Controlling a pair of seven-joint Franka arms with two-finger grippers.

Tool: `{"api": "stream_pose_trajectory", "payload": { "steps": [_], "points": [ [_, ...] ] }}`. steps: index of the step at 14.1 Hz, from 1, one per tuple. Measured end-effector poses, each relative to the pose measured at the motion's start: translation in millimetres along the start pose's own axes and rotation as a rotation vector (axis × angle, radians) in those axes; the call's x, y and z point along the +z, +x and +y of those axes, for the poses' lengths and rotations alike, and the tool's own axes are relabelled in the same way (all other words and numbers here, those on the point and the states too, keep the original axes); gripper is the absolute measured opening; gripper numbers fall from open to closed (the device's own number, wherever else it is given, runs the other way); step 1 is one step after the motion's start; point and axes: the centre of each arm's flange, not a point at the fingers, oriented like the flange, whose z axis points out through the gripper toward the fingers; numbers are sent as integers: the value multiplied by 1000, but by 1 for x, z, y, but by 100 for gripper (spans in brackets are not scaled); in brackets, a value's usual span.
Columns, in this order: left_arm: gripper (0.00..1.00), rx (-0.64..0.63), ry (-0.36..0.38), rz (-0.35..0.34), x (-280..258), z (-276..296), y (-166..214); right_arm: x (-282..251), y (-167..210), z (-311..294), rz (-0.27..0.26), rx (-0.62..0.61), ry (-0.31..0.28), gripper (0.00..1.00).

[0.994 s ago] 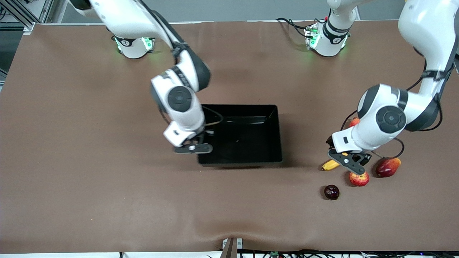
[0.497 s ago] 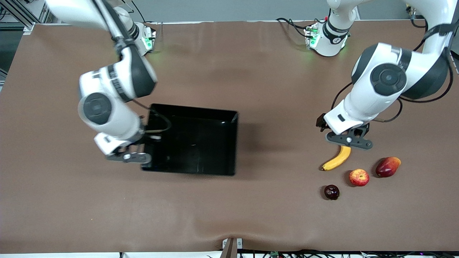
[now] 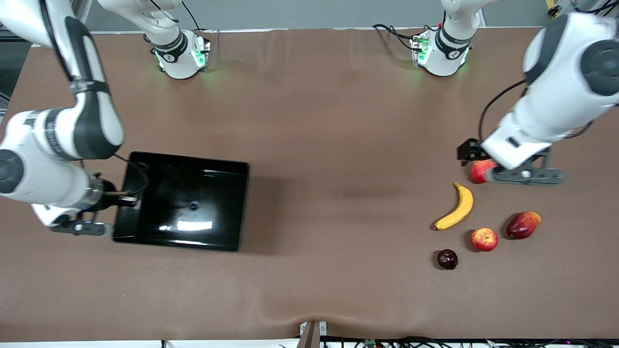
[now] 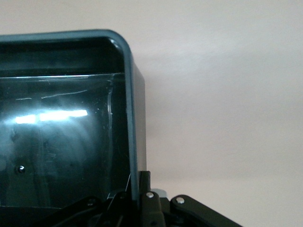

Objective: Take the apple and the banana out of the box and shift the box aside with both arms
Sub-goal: 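Slide the box toward the right arm while the left gripper withdraws, then open the right gripper and release the box rim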

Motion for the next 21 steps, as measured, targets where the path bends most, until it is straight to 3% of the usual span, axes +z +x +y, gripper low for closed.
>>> {"api": "stream_pose_trajectory", "payload": {
  "steps": [4,7,9,12,16,21],
  "points": [
    [100,-124,-17,47,-36,-75,6,44,0,77,41,-41,32,3],
    [100,-178,-13,19,-36,-107,3,70,-9,143,36,-34,112,3],
    [100,-182,-8,3,-40,-109,-2,85,-13,183,45,-1,136,3],
    [100,-168,4,14,-52,-111,-8,106,-13,215,66,39,131,3],
    [100,-104,13,43,-75,-124,-22,136,-13,247,99,-33,115,3],
    [100,-98,1,9,-93,-139,-48,164,-13,258,103,-45,112,3]
  ]
}}
